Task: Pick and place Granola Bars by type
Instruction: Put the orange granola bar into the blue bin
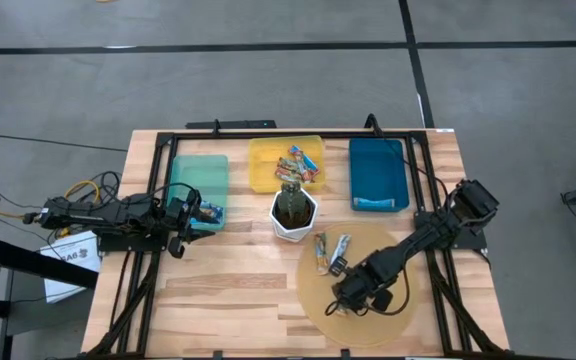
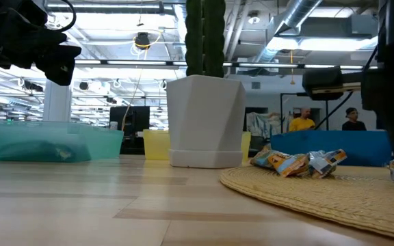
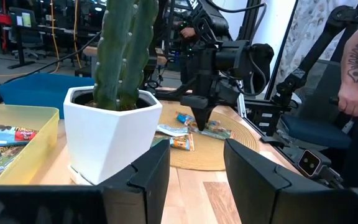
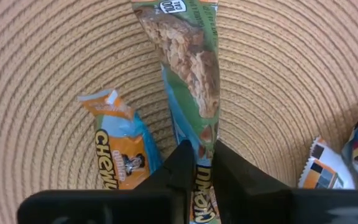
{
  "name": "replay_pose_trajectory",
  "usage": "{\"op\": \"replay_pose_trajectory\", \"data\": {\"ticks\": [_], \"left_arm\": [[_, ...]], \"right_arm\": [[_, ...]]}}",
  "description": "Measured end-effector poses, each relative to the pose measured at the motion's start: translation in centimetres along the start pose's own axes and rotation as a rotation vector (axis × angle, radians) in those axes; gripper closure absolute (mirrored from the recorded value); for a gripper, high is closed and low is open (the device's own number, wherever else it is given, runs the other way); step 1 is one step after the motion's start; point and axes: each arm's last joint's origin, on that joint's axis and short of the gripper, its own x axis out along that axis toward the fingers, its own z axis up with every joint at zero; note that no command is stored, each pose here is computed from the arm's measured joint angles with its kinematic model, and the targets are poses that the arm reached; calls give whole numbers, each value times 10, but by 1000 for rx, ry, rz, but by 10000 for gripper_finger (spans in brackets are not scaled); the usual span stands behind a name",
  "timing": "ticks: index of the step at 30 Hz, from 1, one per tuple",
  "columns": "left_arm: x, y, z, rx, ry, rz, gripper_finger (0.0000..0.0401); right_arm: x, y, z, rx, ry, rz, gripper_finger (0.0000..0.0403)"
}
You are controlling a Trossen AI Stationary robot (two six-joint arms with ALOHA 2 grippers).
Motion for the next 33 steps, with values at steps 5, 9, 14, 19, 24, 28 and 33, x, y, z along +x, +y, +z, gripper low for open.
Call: {"op": "replay_pose_trajectory", "data": {"ticks": [5,9,14,19,24,28,33], "left_arm": [[0,0,0,0,0,0,257],[0,0,0,0,0,0,257],[0,0,0,0,1,0,257],[0,0,0,0,0,0,257],[0,0,0,0,0,0,257],[0,0,0,0,0,0,257],[0,0,0,0,0,0,257]], "right_arm": [[-6,-5,2,72,-32,61,380],[-19,-9,2,101,-55,75,391],[-43,-12,-3,178,-106,58,384],[-74,-15,-20,342,-125,49,389],[-109,-19,-39,496,-207,21,391],[-140,-21,-55,593,-325,-15,381],[-173,-21,-77,671,-464,-67,385]]}}
